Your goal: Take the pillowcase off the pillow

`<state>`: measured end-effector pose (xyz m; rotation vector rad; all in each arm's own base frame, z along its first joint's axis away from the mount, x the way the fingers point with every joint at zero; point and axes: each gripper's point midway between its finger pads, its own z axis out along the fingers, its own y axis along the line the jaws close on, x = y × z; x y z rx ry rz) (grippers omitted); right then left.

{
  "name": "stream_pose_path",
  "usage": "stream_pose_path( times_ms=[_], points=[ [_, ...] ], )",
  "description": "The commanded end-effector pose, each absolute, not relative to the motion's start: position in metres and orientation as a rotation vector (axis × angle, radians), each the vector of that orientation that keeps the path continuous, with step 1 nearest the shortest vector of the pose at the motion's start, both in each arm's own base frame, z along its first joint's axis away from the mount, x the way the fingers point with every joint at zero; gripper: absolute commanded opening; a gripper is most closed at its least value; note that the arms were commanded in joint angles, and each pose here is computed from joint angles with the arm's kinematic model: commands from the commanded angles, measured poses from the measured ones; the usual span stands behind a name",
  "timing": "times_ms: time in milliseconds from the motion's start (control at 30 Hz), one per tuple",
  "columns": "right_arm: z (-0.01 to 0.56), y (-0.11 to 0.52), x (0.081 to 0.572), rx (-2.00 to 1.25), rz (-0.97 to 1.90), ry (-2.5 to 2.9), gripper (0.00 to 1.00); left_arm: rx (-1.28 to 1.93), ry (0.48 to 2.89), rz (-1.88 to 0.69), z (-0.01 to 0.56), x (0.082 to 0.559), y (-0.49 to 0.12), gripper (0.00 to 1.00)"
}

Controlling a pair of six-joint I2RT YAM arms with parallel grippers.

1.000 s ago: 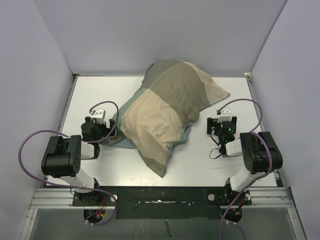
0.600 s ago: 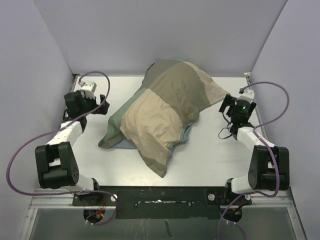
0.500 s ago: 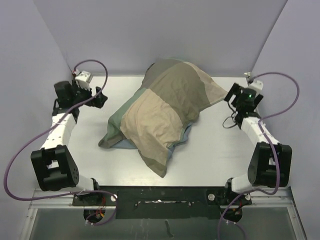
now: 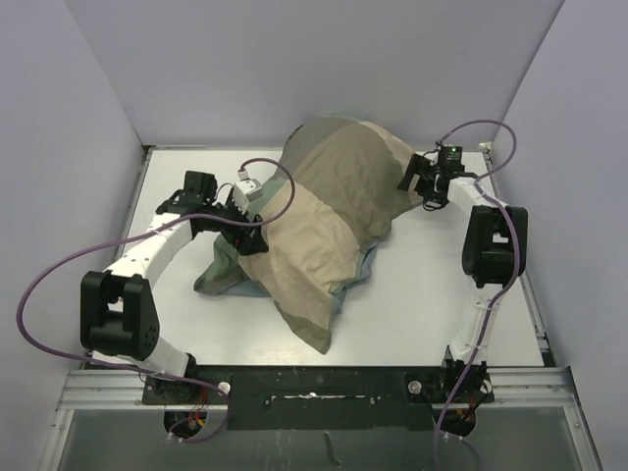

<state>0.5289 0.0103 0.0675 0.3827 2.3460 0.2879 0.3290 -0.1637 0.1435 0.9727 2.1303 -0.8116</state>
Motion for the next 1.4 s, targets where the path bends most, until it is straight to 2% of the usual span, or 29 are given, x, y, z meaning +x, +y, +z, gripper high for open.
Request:
stream_pose_path(
  times_ms=[0,67,167,200,233,300,400,533,600,633,800,833,867,933,1033,1067,1100,1167,1200,1367],
  points=[
    [0.102,0.046,0.562,0.237,0.391,2.282,0.98,0.973,2.13,-0.682,0.129,0.352,-0.16,0.83],
    [0.097,0.055,0.571,0.217,0.419,2.283,0.98,0.93,2.169,-0.626,0.12,0.364,-0.153,0.64],
    [0.088,0.072,0.577,0.177,0.479,2.292,0.98,0.865,2.231,-0.5,0.108,0.383,-0.133,0.28],
    [0.084,0.078,0.578,0.165,0.502,2.298,0.95,0.832,2.244,-0.449,0.105,0.392,-0.122,0.18],
    [0.083,0.086,0.578,0.151,0.528,2.297,0.91,0.805,2.245,-0.401,0.105,0.4,-0.113,0.14],
    [0.083,0.101,0.575,0.116,0.57,2.291,0.78,0.726,2.237,-0.302,0.107,0.419,-0.092,0.01],
    [0.082,0.126,0.557,0.059,0.612,2.299,0.51,0.624,2.213,-0.184,0.119,0.449,-0.066,0.0],
    [0.086,0.142,0.518,0.039,0.615,2.285,0.21,0.523,2.157,-0.04,0.142,0.487,-0.039,0.0],
    [0.091,0.144,0.496,0.047,0.588,2.277,0.01,0.493,2.112,0.015,0.157,0.504,-0.032,0.0],
    [0.092,0.144,0.484,0.053,0.569,2.282,0.0,0.479,2.085,0.039,0.166,0.512,-0.03,0.0],
    [0.09,0.162,0.415,0.031,0.509,2.312,0.0,0.419,1.978,0.066,0.214,0.54,-0.029,0.0],
    [0.089,0.167,0.401,0.023,0.502,2.322,0.0,0.406,1.964,0.057,0.223,0.543,-0.03,0.04],
    [0.089,0.176,0.385,-0.005,0.502,2.327,0.0,0.395,1.94,0.045,0.238,0.546,-0.032,0.15],
    [0.09,0.179,0.368,-0.032,0.46,2.352,0.0,0.389,1.932,-0.004,0.256,0.544,-0.034,0.44],
    [0.105,0.161,0.359,0.023,0.389,2.372,0.03,0.43,1.953,-0.113,0.272,0.523,-0.037,0.84],
    [0.111,0.152,0.358,0.037,0.37,2.372,0.12,0.46,1.968,-0.152,0.274,0.512,-0.038,0.93],
    [0.119,0.139,0.36,0.066,0.345,2.364,0.27,0.495,1.986,-0.192,0.274,0.498,-0.039,0.97],
    [0.131,0.109,0.365,0.149,0.318,2.352,0.66,0.59,2.025,-0.292,0.267,0.464,-0.04,0.98],
    [0.134,0.091,0.368,0.202,0.309,2.353,0.76,0.631,2.049,-0.324,0.26,0.447,-0.039,0.98],
    [0.127,0.033,0.382,0.342,0.241,2.391,0.92,0.734,2.21,-0.453,0.198,0.37,-0.017,0.98]
  ],
)
